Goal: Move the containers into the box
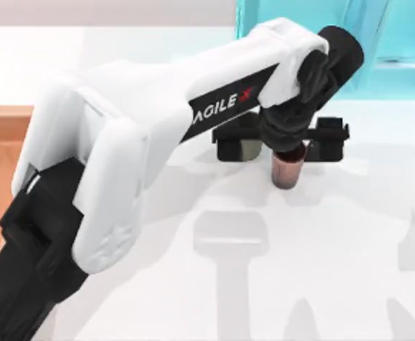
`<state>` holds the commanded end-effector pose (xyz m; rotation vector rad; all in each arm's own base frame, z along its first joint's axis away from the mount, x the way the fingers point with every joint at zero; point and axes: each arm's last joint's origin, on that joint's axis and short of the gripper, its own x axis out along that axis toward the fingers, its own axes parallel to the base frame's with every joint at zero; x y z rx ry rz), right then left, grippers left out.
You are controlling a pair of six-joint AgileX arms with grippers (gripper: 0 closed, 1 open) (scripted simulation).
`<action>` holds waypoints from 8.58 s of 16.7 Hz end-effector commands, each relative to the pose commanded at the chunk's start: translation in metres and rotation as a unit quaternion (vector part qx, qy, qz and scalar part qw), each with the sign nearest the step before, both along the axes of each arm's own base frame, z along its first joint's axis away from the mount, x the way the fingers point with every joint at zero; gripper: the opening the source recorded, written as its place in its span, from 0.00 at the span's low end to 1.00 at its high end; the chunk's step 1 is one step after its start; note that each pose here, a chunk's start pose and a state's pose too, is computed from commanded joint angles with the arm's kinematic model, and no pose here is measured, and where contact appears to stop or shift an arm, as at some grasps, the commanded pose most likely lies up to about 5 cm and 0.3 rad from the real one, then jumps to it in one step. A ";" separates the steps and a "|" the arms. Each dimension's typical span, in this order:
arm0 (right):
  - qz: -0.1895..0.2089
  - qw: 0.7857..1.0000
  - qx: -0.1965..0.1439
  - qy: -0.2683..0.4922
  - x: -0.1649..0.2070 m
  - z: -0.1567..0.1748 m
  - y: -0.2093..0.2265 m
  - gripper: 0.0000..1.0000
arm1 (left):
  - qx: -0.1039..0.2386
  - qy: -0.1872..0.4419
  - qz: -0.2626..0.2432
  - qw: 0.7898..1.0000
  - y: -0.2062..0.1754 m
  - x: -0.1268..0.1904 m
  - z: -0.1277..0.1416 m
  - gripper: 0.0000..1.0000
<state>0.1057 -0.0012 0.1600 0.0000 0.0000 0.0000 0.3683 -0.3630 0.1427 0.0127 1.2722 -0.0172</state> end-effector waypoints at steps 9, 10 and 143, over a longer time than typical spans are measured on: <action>0.000 1.000 0.000 0.000 0.000 0.000 0.000 1.00 | 0.000 0.000 0.000 1.000 0.000 0.000 0.000 0.17; 0.000 1.000 0.000 0.000 0.000 0.000 0.000 1.00 | 0.000 0.000 0.000 1.000 0.000 0.000 0.000 0.10; 0.000 1.000 0.000 0.000 0.000 0.000 0.000 1.00 | 0.001 -0.001 0.000 1.000 0.058 0.035 0.068 1.00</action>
